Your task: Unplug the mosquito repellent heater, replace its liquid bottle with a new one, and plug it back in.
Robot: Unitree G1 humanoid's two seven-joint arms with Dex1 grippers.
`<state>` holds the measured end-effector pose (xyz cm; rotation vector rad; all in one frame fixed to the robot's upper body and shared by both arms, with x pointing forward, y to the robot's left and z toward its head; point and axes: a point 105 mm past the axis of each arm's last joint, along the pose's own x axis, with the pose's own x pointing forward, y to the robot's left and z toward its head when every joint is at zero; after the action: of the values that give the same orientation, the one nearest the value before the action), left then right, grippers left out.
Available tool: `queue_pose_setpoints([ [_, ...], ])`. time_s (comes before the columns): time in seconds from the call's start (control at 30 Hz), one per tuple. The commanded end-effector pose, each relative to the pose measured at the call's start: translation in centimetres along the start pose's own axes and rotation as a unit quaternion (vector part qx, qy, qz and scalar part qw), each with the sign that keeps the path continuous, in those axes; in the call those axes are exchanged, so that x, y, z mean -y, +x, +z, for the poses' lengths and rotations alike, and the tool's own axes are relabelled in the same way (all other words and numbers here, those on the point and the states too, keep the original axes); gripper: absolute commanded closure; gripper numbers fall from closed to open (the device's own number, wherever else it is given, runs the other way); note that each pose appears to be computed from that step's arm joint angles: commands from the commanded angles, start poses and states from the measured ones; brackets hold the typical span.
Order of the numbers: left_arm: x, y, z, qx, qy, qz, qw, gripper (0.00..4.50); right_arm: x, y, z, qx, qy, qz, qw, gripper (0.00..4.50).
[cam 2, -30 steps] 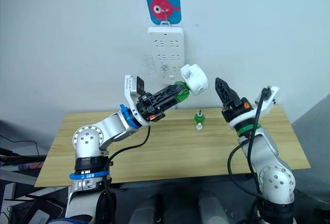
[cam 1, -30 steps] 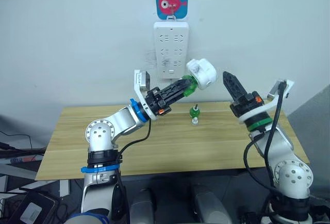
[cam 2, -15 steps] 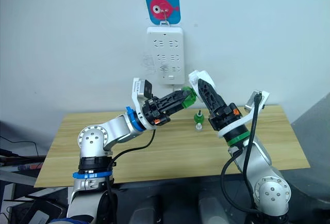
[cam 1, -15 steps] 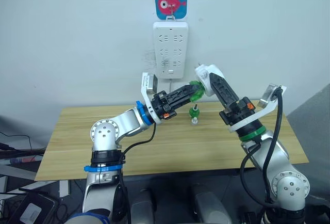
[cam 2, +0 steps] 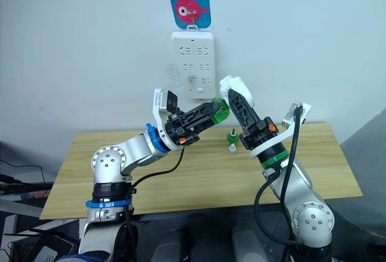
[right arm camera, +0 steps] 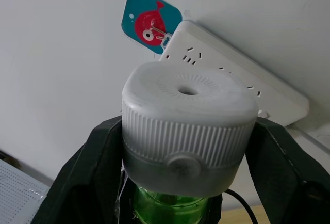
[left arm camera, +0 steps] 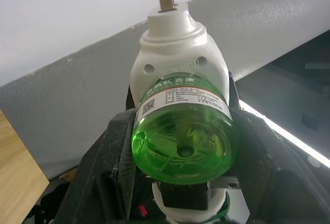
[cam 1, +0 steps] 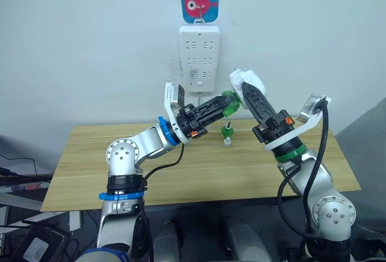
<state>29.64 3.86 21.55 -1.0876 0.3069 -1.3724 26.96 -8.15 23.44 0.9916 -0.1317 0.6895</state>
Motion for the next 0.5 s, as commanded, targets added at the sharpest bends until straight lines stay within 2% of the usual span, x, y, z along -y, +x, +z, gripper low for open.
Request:
queue_pose_setpoints([
  [0.03, 1.1, 0.6, -0.3, -0.013, 0.007, -0.024, 1.0, 2.23, -1.5, 0.1, 0.4, 0.004, -0.008, 0.038, 0.999, 1.47],
  [0.27, 0.3, 0.3, -0.4, -0.021, 0.002, 0.004, 1.0, 2.23, -1.7, 0.1, 0.4, 0.007, 0.001, 0.043, 0.999, 1.47],
  [0.5, 0.4, 0.0, -0.8, -0.051, 0.07, 0.019, 0.996, 0.02, -1.5, 0.0, 0.6, 0.015, 0.0, 0.035, 0.999, 1.49],
])
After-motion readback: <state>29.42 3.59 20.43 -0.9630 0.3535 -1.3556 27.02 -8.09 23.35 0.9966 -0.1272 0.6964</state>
